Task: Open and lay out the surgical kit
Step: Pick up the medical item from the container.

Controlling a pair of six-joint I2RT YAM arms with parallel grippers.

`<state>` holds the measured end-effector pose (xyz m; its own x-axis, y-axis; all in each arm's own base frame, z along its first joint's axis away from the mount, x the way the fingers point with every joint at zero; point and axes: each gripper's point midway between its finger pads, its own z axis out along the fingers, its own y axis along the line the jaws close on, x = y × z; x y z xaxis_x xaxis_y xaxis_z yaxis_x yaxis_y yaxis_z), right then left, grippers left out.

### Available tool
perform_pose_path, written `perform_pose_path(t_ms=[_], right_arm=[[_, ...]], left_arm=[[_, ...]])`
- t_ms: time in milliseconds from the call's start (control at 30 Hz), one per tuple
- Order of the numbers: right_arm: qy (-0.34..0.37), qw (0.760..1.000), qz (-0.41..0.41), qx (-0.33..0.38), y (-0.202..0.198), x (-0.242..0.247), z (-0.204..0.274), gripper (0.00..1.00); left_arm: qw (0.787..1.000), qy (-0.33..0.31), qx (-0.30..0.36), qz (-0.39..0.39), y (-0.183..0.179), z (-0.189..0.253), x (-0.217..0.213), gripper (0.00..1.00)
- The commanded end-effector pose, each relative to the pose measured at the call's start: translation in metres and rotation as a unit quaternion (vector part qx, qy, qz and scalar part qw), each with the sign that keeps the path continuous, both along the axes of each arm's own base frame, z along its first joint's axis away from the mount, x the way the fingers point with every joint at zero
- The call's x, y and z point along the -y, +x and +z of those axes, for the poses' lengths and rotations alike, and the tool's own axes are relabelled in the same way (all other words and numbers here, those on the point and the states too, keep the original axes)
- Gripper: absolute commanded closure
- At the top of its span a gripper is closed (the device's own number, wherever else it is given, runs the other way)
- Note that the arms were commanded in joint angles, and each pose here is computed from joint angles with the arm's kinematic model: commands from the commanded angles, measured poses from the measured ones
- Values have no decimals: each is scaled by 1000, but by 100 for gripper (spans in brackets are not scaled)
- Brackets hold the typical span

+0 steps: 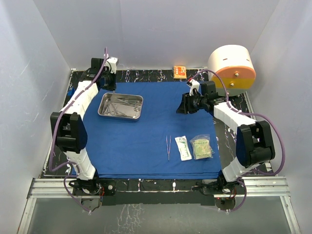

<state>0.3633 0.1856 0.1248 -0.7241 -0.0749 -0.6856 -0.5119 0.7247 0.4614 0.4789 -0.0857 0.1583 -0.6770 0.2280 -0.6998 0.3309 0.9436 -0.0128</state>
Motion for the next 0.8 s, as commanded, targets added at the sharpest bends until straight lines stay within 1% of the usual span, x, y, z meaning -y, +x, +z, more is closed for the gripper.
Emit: perform_pose_path(t_ms=[0,167,267,500,633,733,767], right_arm=[[1,998,5,70,8,2,31,62],[-7,998,5,66,10,6,27,62],[-24,997,6,73,12,10,28,63],[-81,990,0,115,16,30,28,62],[-108,986,-13,126,18,45,24,62],[-118,985,-20,127,18,52,21,61],[-119,985,-22,126,18,53,21,61]], left_arm=[[999,-22,31,5,-19,43,10,100],[998,-29,46,5,-38,63,27,100],[998,-29,56,-5,-56,71,43,100],[997,-48,44,-44,-109,66,82,100],[995,-63,37,-64,-133,58,97,100],[994,-72,20,-82,-148,44,109,100],[993,-78,23,-87,-154,47,111,100]])
